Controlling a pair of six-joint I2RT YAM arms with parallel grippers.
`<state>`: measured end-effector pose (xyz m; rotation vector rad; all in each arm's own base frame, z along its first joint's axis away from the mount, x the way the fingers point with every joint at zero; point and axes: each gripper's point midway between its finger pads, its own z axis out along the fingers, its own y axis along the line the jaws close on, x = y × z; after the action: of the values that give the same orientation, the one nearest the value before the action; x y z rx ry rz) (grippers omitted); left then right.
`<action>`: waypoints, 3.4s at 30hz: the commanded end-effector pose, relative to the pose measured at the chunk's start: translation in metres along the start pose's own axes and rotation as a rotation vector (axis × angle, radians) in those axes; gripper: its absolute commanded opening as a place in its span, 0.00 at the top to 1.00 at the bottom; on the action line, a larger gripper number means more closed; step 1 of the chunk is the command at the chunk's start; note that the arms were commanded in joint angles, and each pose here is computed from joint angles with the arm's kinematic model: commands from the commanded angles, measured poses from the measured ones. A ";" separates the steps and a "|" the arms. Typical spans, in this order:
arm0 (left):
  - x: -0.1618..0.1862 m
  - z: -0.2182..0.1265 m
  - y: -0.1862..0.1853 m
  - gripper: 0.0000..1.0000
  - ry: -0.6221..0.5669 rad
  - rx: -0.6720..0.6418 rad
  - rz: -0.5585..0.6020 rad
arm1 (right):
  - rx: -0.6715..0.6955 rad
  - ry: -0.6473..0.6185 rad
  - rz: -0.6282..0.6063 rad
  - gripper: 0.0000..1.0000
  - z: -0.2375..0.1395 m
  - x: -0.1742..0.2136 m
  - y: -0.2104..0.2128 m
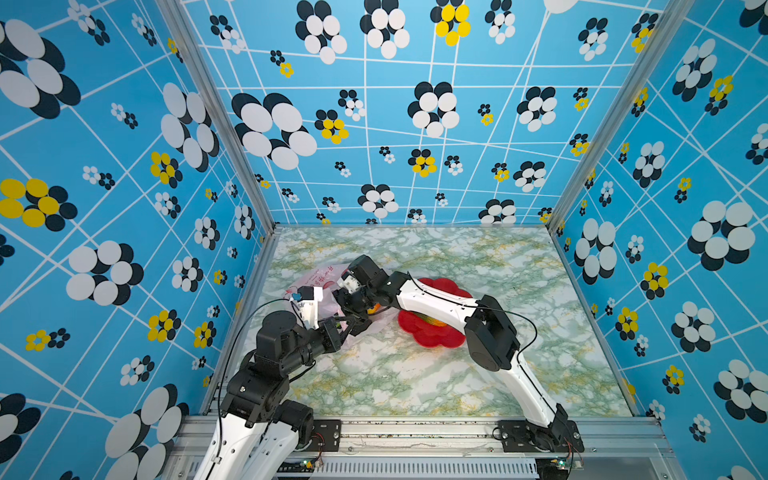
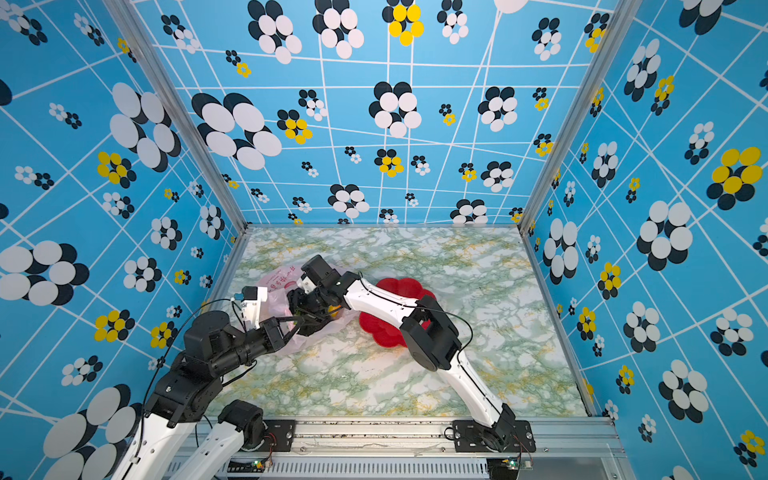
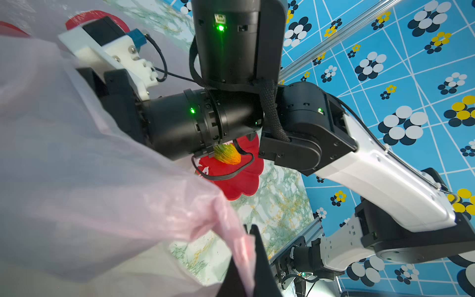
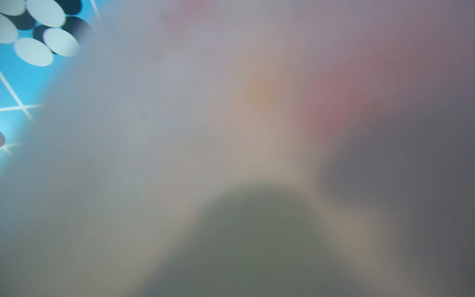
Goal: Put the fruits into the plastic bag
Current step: 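Lower the green fruit deep into the bag and open the right gripper, then withdraw the right gripper out of the bag and away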
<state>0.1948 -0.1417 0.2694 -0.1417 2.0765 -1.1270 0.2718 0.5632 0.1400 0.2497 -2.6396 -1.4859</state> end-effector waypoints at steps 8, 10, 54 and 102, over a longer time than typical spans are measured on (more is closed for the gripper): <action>0.002 -0.001 0.000 1.00 -0.005 0.018 -0.002 | -0.135 0.036 0.039 0.75 0.024 -0.014 0.027; 0.003 0.000 0.001 1.00 -0.001 0.015 -0.007 | -0.140 0.049 0.046 0.75 0.030 -0.014 0.024; 0.008 -0.001 0.021 1.00 -0.001 -0.076 -0.015 | 0.088 0.196 -0.054 0.01 0.012 0.043 -0.007; 0.014 0.007 0.031 1.00 0.020 -0.089 -0.061 | 0.527 -0.459 -0.924 0.01 -0.176 0.026 0.035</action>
<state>0.1951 -0.1342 0.2382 -0.2278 2.1608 -1.0721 0.2560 0.4073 0.2244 1.3344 -3.3536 -0.6626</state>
